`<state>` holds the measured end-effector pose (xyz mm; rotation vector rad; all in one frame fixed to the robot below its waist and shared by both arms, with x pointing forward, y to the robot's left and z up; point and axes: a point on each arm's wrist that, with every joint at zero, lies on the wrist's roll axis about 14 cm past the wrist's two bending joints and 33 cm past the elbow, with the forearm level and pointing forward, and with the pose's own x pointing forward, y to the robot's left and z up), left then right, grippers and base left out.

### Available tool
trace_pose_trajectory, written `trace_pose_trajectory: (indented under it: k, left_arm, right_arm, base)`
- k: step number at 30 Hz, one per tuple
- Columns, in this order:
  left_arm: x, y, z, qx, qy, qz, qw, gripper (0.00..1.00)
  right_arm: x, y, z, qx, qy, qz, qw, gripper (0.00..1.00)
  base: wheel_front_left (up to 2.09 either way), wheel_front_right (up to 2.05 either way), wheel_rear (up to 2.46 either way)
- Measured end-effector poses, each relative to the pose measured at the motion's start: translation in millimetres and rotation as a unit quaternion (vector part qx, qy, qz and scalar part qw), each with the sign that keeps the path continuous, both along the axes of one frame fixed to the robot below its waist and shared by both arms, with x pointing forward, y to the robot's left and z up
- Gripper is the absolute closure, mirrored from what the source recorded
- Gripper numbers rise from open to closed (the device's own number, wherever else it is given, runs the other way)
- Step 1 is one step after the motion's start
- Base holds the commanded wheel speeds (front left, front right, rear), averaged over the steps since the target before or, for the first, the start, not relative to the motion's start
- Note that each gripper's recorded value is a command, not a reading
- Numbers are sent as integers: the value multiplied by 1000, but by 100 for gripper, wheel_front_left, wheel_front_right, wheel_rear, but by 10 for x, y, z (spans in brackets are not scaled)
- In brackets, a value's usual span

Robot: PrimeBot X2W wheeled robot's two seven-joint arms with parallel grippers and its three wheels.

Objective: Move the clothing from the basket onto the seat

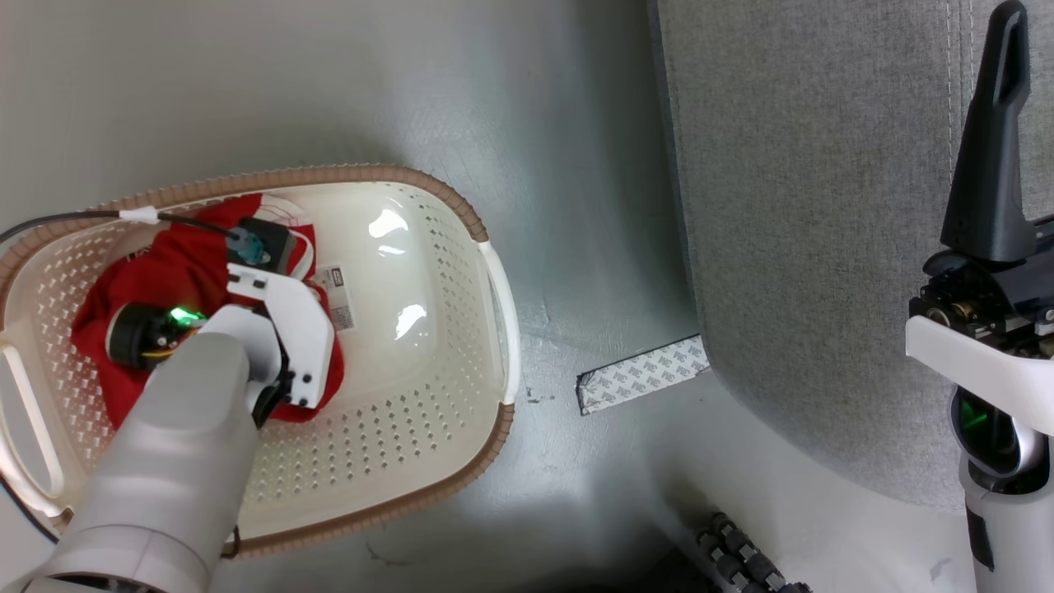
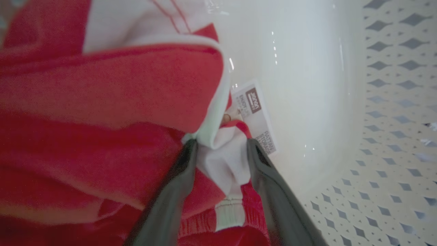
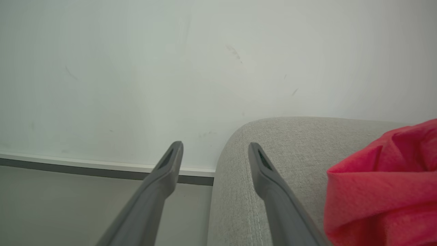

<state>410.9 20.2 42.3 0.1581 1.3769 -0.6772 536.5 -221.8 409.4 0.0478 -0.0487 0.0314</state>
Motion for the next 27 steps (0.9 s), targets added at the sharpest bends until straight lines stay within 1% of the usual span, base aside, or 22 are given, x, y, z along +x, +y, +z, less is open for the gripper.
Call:
trace_pose_trajectory:
  k: [7,13,21,27]
  left_arm:
    - [139,-61,69,-20,-30,9,999,100]
    - [273,-102,217,-32,-56,15,998,100]
    - [271,-248,568,-63,-79,32,994,100]
    - [272,-397,1025,-101,-120,42,987,100]
  right_arm:
    - [1,18,44,1,-3,2,1000,0]
    - [-1,0,189,1,-18,-2,1000,0]
    - [-23,0,493,4,-47,-1,999,0]
    - [-119,-12,819,4,-73,1,997,0]
  base:
    - [0,0,0]
    - [0,0,0]
    - [0,0,0]
    - [0,0,0]
